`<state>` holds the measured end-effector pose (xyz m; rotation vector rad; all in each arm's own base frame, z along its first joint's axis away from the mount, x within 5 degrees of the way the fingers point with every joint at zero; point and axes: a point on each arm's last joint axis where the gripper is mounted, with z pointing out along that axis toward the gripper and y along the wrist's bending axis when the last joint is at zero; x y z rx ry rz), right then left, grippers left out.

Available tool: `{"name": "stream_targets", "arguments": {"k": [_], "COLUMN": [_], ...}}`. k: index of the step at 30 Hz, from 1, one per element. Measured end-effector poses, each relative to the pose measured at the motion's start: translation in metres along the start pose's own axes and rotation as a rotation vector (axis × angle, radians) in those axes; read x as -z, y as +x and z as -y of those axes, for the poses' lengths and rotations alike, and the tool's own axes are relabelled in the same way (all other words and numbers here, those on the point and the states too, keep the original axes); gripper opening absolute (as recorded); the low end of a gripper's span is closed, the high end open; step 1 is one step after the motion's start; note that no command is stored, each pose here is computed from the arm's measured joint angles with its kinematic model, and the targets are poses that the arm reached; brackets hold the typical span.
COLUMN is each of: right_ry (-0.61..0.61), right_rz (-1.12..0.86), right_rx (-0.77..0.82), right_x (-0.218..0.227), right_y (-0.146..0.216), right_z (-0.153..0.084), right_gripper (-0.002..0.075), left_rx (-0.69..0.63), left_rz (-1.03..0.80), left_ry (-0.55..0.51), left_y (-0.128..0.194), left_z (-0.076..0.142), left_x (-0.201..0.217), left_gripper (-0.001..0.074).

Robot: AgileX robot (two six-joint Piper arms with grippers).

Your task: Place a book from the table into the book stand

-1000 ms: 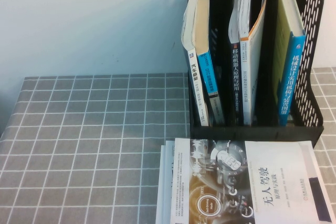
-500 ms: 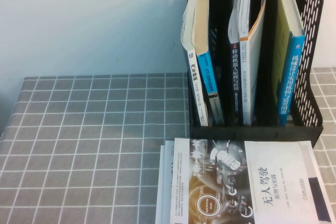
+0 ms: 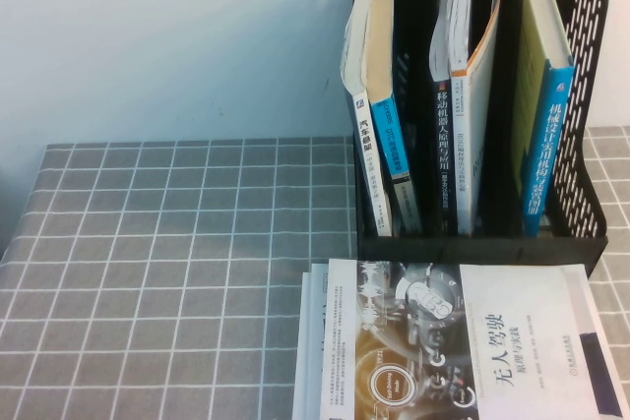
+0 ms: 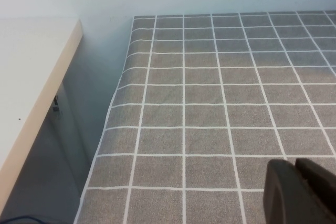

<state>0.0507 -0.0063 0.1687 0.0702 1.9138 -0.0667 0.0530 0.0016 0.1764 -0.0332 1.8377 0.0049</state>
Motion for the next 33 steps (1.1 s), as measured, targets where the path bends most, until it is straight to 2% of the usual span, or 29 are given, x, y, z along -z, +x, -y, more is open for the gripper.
{"name": "stream_targets", "arguments": {"k": [15, 22, 33], "right_ry": [-0.012, -0.066, -0.065], "right_rz": [-0.001, -0.004, -0.004], "right_rx": [0.02, -0.087, -0.082], "right_x": [0.0, 0.0002, 0.0002], "right_y": [0.0001, 0.0001, 0.0001], "right_z": [-0.0011, -0.006, -0.0059], "right_gripper": [-0.0003, -0.0003, -0.0003], "left_rx": [0.0, 0.003, 0.003], "left_rz": [0.0, 0.0, 0.0], "left_ry": [0.0, 0.0, 0.0], "left_y": [0.0, 0.0, 0.0], "left_z": [0.0, 0.0, 0.0], "left_x": [0.0, 0.0, 0.0], "left_gripper": [0.0, 0.0, 0.0]}}
